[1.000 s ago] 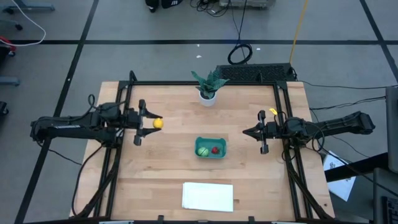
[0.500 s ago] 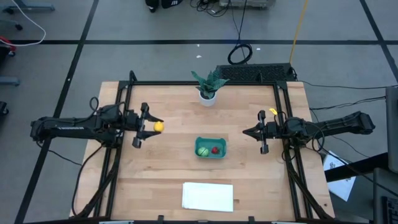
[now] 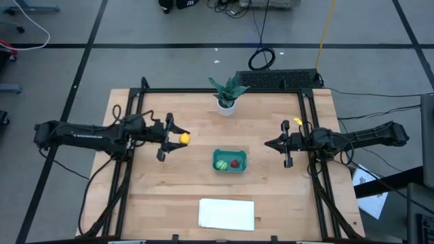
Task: Pick and placing Produce into tupperware
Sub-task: Put the lemon into the green bin
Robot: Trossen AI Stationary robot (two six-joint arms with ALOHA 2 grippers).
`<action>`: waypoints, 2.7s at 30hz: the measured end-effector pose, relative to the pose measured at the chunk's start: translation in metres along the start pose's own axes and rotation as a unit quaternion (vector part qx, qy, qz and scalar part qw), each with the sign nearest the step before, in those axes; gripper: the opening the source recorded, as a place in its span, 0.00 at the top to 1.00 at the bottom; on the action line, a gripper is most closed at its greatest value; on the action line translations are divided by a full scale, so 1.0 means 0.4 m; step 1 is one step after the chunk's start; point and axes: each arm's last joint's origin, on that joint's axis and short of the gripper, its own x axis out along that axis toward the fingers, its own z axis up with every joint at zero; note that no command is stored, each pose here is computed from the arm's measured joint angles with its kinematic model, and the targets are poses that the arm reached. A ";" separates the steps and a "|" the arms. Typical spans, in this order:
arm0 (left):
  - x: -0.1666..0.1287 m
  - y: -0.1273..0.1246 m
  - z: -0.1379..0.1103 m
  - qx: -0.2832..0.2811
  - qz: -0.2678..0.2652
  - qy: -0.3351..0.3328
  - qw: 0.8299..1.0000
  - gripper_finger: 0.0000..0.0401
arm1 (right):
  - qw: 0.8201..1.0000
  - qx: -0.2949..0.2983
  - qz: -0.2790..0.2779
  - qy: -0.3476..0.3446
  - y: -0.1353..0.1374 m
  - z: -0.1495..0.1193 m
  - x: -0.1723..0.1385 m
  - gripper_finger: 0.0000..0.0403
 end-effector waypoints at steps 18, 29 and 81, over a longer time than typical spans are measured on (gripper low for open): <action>0.122 0.024 0.028 0.005 -0.040 0.038 0.998 0.47 | 1.000 0.000 0.000 0.000 0.000 0.000 0.000 1.00; 0.191 0.038 0.040 0.005 -0.063 0.051 0.997 0.47 | 1.000 0.000 0.000 0.000 0.000 0.000 0.000 1.00; 0.525 0.119 -0.170 -0.072 -0.047 0.337 0.937 0.47 | 1.000 -0.004 0.000 0.007 0.000 -0.004 0.003 1.00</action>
